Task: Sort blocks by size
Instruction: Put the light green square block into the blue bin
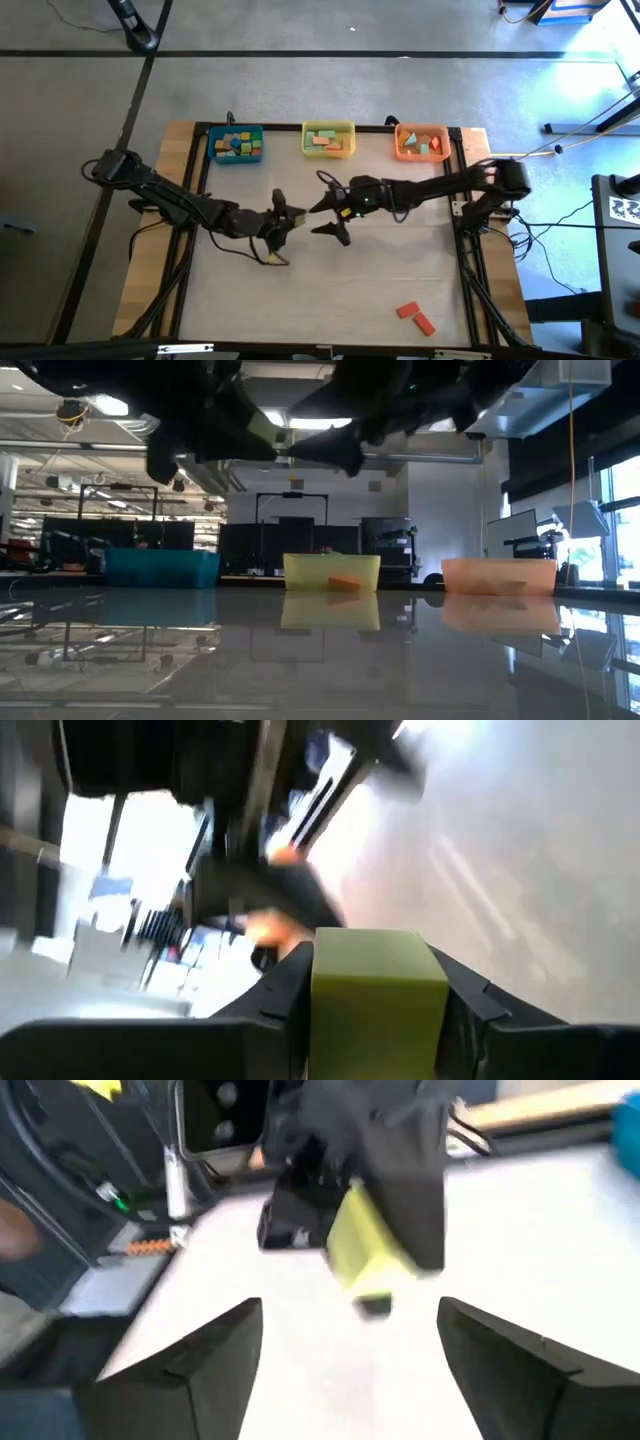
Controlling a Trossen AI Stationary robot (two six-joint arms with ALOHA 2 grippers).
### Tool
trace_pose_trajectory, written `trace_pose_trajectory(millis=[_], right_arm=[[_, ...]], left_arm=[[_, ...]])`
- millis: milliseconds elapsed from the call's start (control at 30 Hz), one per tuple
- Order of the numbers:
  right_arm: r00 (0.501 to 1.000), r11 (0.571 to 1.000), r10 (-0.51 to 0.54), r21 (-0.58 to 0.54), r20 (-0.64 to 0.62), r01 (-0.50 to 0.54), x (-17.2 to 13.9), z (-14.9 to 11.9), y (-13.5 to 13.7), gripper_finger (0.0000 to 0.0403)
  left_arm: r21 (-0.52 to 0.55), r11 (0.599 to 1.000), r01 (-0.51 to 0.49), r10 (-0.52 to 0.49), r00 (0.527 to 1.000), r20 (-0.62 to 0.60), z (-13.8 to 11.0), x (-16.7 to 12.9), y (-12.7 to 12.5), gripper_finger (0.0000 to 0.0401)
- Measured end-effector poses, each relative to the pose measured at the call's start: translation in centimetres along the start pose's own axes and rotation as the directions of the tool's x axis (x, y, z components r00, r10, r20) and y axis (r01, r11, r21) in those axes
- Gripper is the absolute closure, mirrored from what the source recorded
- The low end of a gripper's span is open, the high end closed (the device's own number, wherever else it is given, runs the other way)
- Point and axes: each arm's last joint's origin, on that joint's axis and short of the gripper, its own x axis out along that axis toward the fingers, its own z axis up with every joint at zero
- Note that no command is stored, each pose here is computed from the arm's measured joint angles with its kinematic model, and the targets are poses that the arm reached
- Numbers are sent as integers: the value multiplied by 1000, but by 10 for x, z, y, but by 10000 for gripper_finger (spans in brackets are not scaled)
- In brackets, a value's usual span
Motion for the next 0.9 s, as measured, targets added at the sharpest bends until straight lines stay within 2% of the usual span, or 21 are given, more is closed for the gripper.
trace_pose_trajectory(millis=[200, 433, 633, 800, 900], right_arm=[[983, 986, -168, -19, -73, 167, -32, 13, 8, 96], [947, 951, -308, -24, -97, 307, -41, 13, 5, 96], [928, 930, -363, 19, -83, 366, -41, 14, 4, 95], [929, 930, -363, 25, -76, 366, -41, 14, 4, 95], [929, 930, -363, 27, -76, 366, -41, 14, 4, 95]], left_arm=[[-105, 988, -112, 86, 971, -223, -24, 9, 12, 281], [-244, 938, -246, 106, 873, -475, -75, 18, 40, 281], [-343, 824, -450, 139, 749, -648, -122, 17, 71, 281], [-386, 743, -546, 92, 655, -750, -160, 12, 86, 281], [-395, 663, -636, 68, 577, -814, -182, 7, 92, 281]])
